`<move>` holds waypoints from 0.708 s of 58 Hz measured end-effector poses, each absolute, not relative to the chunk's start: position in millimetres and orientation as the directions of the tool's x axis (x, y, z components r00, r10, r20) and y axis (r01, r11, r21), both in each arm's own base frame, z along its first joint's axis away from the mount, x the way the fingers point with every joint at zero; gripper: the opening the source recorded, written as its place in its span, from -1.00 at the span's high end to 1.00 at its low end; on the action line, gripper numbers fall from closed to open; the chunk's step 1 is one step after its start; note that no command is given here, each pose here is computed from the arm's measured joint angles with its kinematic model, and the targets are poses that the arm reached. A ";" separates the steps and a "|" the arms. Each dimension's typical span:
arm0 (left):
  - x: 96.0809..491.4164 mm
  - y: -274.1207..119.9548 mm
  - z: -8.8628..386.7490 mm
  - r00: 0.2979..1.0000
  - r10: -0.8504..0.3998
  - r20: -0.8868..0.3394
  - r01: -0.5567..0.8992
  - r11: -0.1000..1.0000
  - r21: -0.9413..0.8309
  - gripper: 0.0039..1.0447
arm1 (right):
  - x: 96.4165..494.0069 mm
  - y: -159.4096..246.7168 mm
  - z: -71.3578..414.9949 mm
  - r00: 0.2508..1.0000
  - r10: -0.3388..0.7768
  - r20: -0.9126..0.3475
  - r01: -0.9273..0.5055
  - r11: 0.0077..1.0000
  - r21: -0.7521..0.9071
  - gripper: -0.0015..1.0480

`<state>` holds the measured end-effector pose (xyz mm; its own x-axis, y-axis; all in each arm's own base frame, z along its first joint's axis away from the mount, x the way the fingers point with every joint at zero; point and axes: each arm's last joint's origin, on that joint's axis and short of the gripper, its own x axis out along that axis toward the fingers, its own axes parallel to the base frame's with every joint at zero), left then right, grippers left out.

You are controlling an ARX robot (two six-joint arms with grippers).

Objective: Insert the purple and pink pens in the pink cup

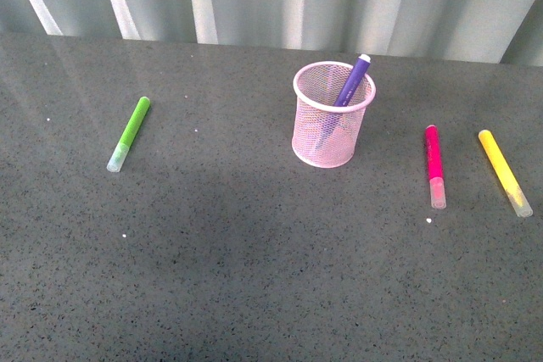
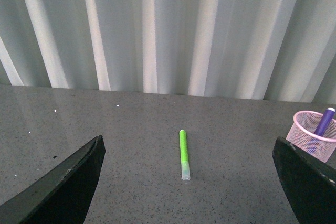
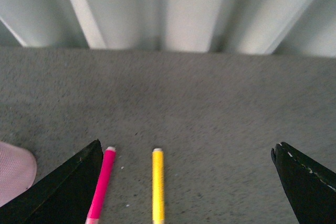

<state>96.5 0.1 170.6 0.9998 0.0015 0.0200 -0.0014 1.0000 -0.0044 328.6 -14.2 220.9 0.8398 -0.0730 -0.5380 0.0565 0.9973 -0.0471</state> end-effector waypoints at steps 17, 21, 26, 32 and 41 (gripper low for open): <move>96.5 0.1 170.6 1.000 0.002 0.020 -0.001 1.000 -0.004 -0.88 | 378.1 13.5 170.1 0.656 0.000 -0.754 0.047 0.998 0.041 -0.86; 96.5 0.1 170.6 1.000 0.002 0.020 -0.001 1.000 -0.004 -0.88 | 382.4 18.6 157.6 0.622 0.010 -0.783 0.048 0.998 0.051 -0.86; 96.5 0.1 170.6 1.000 0.002 0.020 -0.001 1.000 -0.005 -0.88 | 387.5 25.5 139.6 0.582 0.017 -0.813 0.057 0.996 0.062 -0.86; 96.5 0.1 170.6 1.000 0.002 0.020 -0.001 1.000 -0.004 -0.88 | 395.5 34.9 113.6 0.524 0.028 -0.851 0.075 0.994 0.079 -0.86; 96.5 0.1 170.6 1.000 0.002 0.020 -0.001 1.000 -0.004 -0.88 | 407.4 43.9 96.1 0.492 0.047 -0.869 0.087 0.991 0.103 -0.86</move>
<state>96.5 0.1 170.6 0.9998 0.0015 0.0200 -0.0014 1.0000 -0.0044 407.4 43.9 96.1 0.4923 0.0473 -0.8691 0.0867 0.9909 0.1031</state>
